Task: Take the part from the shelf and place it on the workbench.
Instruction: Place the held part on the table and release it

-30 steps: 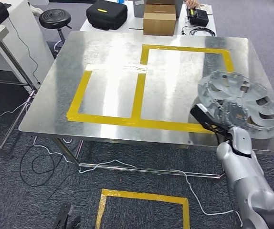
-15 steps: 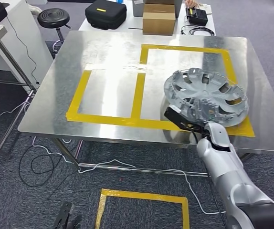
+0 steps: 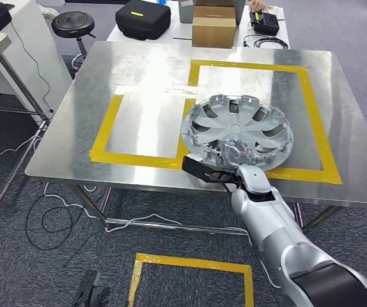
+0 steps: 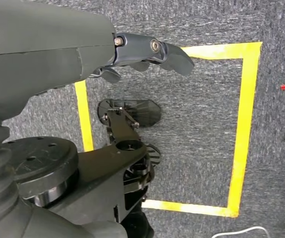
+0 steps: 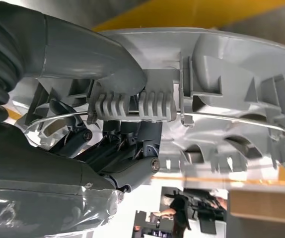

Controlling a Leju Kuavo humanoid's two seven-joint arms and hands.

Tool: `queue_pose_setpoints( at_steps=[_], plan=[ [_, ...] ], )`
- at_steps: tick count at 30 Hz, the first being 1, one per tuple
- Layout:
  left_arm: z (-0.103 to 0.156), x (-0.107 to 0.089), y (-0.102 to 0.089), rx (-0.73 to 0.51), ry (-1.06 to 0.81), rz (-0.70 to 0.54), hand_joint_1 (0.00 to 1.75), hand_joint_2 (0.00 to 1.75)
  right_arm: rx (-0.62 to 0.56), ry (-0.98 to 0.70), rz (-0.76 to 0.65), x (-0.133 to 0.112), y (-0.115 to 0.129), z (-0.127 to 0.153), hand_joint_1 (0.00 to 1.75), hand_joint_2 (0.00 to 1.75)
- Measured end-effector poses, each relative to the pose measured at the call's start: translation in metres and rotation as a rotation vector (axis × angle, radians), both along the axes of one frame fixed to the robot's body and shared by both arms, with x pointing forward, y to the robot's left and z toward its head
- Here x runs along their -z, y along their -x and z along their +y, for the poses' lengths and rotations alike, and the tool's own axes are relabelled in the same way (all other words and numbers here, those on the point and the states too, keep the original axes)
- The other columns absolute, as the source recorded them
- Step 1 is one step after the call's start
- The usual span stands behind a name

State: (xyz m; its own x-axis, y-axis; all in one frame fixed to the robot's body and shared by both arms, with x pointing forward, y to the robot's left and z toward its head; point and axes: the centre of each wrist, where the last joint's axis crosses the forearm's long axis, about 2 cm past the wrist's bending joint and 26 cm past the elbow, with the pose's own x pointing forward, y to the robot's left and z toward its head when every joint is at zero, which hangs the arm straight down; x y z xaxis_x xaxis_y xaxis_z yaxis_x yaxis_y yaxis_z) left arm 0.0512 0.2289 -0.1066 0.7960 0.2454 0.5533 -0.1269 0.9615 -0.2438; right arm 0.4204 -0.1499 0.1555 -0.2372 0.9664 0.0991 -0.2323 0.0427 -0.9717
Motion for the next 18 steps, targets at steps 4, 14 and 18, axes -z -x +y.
queue_pose_setpoints(
  at_steps=[4,14,18],
  plan=[
    [0.0001,0.0004,0.0033,-0.009,-0.002,0.009,0.0,1.75,-0.001,0.089,0.024,0.0047,0.0027,0.0024,1.75,1.75],
    [0.0012,0.0009,0.0061,-0.011,0.003,0.018,0.0,1.75,-0.064,0.19,0.036,0.007,0.0043,0.0069,1.75,1.75],
    [0.0013,0.001,0.0067,-0.013,0.001,0.02,0.0,1.75,-0.007,0.228,0.032,0.0077,0.0044,0.0069,1.75,1.75]
  ],
)
